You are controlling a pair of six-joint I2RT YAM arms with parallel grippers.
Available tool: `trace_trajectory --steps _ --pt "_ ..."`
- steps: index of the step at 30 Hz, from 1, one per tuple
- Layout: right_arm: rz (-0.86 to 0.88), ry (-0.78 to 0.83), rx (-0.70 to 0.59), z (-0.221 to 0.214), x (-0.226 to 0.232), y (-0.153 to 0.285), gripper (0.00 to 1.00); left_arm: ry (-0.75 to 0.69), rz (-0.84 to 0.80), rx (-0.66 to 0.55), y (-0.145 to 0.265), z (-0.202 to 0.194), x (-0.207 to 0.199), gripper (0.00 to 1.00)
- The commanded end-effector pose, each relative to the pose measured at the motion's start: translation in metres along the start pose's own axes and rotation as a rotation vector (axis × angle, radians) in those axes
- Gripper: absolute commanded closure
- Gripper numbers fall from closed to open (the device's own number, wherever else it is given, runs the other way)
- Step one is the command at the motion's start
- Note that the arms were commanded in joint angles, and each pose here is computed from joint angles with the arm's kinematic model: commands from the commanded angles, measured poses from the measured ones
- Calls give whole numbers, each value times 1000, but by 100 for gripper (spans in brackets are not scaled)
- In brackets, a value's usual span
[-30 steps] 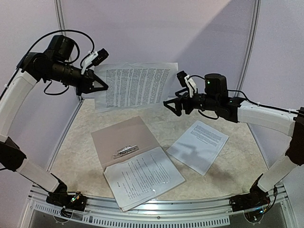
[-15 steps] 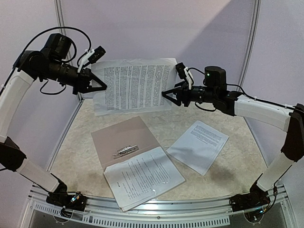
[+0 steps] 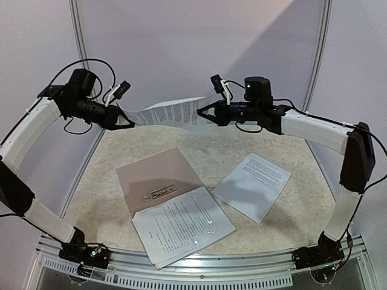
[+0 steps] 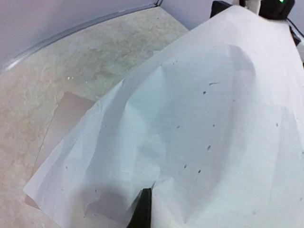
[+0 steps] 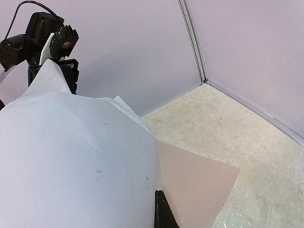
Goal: Put the files into the folder
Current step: Place the file on the spring clip of the folder.
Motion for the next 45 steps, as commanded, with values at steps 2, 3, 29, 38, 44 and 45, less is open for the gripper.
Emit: trace_trajectory --steps 2,3,29,38,44,45 --pt "-87 -286 185 -51 -61 -42 100 190 27 5 -29 -39 56 100" --pt "-91 -319 206 -55 -68 -50 100 225 23 17 -34 -47 66 100" --pt "-195 -626 403 -144 -153 -123 100 508 33 278 -114 -193 155 100" --pt "-214 -659 443 -155 -152 -119 100 517 2 348 -120 -213 151 100" --pt "-225 -657 429 -144 -147 -116 100 534 -18 359 -120 -215 148 100" --pt "-220 -661 429 -143 -145 -116 100 533 -17 360 -119 -214 147 100"
Point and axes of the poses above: each gripper's point midway between its finger pads, its own y axis back along the fingers, its own x axis along the line the jaws close on, z = x × y, the point moved 6 cm from there along y, back along the fingers, and after that the axes turned 13 degrees about -y, right-handed, at the moved point
